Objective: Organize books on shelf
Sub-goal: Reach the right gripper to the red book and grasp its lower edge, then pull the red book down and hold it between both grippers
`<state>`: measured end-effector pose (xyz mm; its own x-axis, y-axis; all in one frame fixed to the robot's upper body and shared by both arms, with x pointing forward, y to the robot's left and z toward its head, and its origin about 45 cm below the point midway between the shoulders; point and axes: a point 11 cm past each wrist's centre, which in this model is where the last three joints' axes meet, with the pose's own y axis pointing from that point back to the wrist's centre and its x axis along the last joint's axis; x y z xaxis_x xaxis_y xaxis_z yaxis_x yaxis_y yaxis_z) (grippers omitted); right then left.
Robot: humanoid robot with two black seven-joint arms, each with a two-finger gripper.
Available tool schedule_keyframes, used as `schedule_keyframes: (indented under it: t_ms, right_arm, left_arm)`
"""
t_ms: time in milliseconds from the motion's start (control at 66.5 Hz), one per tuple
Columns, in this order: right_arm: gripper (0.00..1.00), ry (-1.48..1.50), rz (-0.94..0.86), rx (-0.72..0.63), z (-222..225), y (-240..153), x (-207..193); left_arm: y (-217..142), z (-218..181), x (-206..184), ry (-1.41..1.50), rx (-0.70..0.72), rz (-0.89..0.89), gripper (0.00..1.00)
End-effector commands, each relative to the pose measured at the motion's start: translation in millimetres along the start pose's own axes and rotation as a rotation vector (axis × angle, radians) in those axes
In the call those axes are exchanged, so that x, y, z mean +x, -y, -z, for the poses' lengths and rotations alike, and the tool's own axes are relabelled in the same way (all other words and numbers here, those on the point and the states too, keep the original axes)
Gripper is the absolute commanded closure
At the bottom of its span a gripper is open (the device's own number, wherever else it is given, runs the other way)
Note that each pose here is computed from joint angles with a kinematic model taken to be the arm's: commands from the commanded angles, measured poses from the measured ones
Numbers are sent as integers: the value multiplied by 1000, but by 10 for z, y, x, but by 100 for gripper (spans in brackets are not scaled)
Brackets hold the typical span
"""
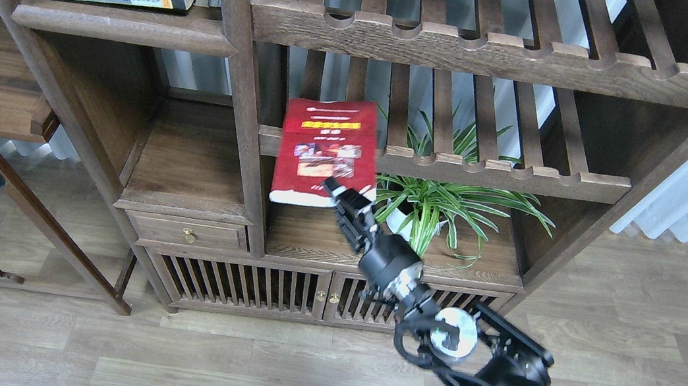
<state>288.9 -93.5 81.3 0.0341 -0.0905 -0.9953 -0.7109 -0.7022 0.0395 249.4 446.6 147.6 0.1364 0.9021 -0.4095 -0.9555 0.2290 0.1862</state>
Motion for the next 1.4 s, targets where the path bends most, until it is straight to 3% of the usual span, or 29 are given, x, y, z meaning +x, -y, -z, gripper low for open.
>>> schedule_keyframes:
  t_ms: [0,135,316,556,737,1113,1383]
  right_arm:
    - [97,18,-37,-9,2,-233,143]
    - [98,20,-142,-6,181,-699,422]
    - [97,98,-202,-85,-69,-1002,623]
    - [97,178,-194,-139,-465,-1005,656]
    - [97,200,-164,-149,-574,-924,587]
    - [97,241,-117,-237,-956,-951,424]
    - [97,235,-133,-301,-1140,-1013,444]
  left_arm:
    - [48,264,-135,-108,-21,2,0]
    - [107,659,-447,-406,-84,-10,1]
    - [223,1117,-950,-670,-64,22,4]
    - [89,1859,-1720,-873,91,68,4]
    - [-108,2082,-1805,-908,156,42,4]
    - [-151,2159,-1882,-940,160,31,7]
    - [-193,2278,-2059,-984,185,37,17]
